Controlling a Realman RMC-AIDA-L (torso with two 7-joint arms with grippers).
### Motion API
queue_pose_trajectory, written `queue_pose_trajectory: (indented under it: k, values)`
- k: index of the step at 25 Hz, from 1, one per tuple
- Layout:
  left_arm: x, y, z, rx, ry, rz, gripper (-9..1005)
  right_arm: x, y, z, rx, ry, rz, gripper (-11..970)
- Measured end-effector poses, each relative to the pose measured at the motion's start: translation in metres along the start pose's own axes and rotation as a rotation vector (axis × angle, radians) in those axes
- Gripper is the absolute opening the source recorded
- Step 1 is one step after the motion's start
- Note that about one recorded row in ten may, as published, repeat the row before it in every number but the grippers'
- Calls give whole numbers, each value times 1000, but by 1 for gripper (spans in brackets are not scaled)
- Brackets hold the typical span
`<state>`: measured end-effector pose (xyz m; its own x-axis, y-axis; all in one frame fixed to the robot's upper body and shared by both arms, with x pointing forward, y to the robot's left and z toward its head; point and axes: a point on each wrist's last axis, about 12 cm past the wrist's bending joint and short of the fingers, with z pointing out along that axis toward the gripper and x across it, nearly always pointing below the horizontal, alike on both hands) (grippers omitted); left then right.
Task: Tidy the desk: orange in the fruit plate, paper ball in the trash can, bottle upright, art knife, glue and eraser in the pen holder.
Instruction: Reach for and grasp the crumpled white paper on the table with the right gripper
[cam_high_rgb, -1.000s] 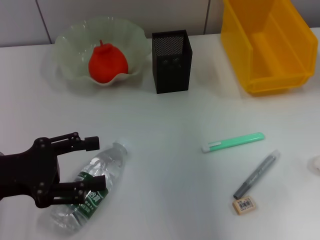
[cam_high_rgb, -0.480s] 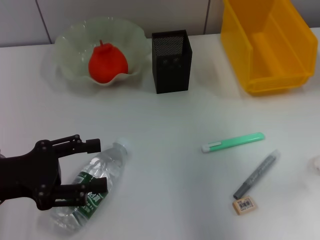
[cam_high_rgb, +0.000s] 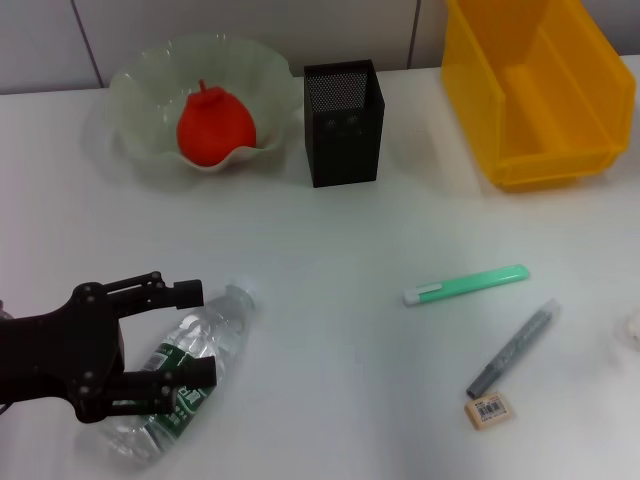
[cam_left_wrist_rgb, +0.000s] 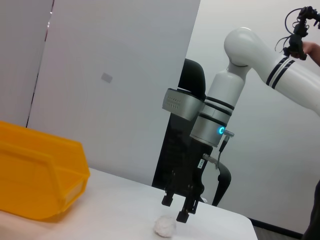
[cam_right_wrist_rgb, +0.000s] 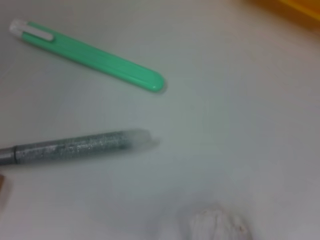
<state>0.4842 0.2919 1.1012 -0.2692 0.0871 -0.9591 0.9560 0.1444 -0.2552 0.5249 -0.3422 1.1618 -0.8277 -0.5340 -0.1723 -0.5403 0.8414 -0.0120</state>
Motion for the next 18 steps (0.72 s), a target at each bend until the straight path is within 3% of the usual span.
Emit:
queue_pose_trajectory:
  k: [16, 18]
  values:
    - [6, -4, -3, -11, -2, -19, 834, -7, 1, 19, -8, 16, -25, 839]
    - [6, -5, -4, -12, -3, -21, 834, -8, 2, 19, -4, 15, -31, 779]
